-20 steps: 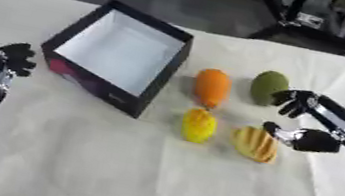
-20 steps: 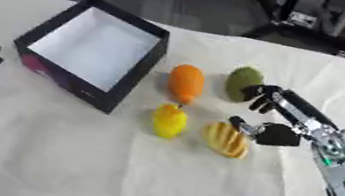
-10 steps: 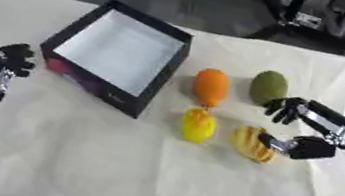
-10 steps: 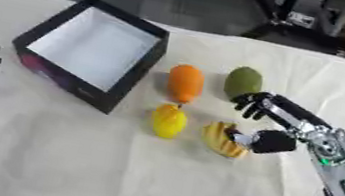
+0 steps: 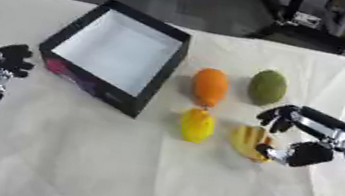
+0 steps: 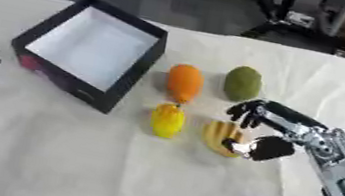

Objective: Pick up objects on the table and place them in the box.

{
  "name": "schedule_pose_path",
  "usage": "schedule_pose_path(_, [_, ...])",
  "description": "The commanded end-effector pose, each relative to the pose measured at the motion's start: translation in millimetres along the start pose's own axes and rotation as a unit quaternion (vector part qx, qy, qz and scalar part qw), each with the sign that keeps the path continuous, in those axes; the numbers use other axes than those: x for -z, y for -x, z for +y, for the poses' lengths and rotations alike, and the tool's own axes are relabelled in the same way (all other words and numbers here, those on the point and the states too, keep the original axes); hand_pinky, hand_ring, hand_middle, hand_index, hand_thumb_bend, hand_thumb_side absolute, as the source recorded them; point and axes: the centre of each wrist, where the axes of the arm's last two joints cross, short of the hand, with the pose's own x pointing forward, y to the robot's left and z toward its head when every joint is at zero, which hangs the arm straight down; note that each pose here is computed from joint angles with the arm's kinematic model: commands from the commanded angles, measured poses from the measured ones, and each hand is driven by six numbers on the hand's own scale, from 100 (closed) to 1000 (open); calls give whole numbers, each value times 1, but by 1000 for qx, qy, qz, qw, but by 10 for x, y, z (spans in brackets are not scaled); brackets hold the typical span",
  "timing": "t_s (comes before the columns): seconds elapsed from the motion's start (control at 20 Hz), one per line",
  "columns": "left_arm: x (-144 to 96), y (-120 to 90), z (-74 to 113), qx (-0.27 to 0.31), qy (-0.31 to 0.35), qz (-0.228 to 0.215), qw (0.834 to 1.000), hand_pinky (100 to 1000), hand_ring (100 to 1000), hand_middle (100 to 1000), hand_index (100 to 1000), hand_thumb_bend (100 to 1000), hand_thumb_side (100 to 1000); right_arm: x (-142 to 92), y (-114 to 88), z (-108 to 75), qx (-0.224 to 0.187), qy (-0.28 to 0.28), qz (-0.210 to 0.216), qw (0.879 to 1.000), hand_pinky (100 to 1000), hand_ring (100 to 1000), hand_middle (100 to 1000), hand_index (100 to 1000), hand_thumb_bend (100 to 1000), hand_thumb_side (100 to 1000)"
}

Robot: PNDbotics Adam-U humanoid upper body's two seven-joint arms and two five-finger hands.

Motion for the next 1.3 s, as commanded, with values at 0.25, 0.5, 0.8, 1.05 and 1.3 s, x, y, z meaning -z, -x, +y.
schedule_pose_path(0.25, [24, -54, 26, 3, 2, -11, 1000, 745, 728, 737, 837, 458, 877, 31, 50, -55, -38, -17, 40, 998, 733, 719, 735, 848, 328, 441])
schedule_pose_path(0.5, [24, -54, 27, 3, 3, -11, 1000, 745, 727, 737, 836, 456, 878, 74, 84, -21, -55, -15, 65, 996, 719, 684, 702, 817, 321, 414])
schedule_pose_path(0.8, [28, -57, 23, 2, 3, -12, 1000, 745, 727, 737, 835, 455, 879, 123, 59, -29, -82, 4, 86, 993, 676, 627, 665, 784, 320, 383])
schedule_pose_path(1.05, [32, -59, 23, 1, 3, -12, 1000, 745, 726, 736, 834, 453, 880, 162, 12, -50, -108, 37, 98, 989, 568, 506, 509, 636, 253, 263])
schedule_pose_path(1.3, [31, -59, 24, 0, 2, -12, 1000, 744, 725, 734, 833, 445, 884, 153, -11, -89, -117, 108, 108, 981, 420, 355, 323, 425, 127, 118])
